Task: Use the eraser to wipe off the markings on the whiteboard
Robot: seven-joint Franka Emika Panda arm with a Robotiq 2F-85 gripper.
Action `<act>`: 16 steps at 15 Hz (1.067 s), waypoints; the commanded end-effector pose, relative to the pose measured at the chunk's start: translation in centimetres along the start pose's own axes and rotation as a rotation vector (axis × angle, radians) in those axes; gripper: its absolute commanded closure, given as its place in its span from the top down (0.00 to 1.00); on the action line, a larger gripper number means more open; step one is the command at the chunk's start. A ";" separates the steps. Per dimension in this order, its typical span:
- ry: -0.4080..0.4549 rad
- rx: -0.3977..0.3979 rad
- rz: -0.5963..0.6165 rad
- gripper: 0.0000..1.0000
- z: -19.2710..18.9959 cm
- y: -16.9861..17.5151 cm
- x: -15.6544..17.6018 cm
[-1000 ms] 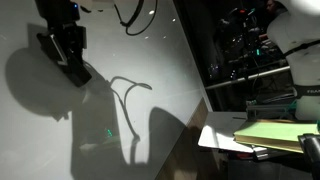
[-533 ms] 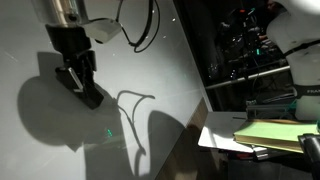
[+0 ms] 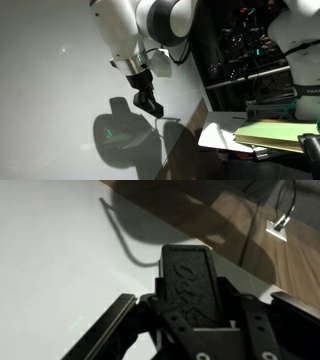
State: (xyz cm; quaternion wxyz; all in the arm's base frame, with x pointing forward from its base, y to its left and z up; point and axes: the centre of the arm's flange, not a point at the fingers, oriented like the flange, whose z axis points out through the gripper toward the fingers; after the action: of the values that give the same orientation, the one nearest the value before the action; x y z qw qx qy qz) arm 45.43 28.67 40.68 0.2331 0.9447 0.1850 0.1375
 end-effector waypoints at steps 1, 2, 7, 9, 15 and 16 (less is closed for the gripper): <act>-0.123 0.004 0.083 0.29 6.0 5.0 -4.5; -0.167 0.008 0.104 0.29 8.0 5.8 -5.6; -0.347 0.059 0.176 0.29 15.4 7.1 -12.9; -0.393 0.102 0.183 0.29 15.8 6.2 -16.2; -0.495 0.181 0.233 0.29 17.7 5.9 -19.4; -0.512 0.185 0.244 0.29 18.4 6.3 -19.5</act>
State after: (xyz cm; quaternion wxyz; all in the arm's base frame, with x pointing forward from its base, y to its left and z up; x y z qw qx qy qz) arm 36.24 10.23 24.82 0.1858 0.9781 0.0301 -0.0885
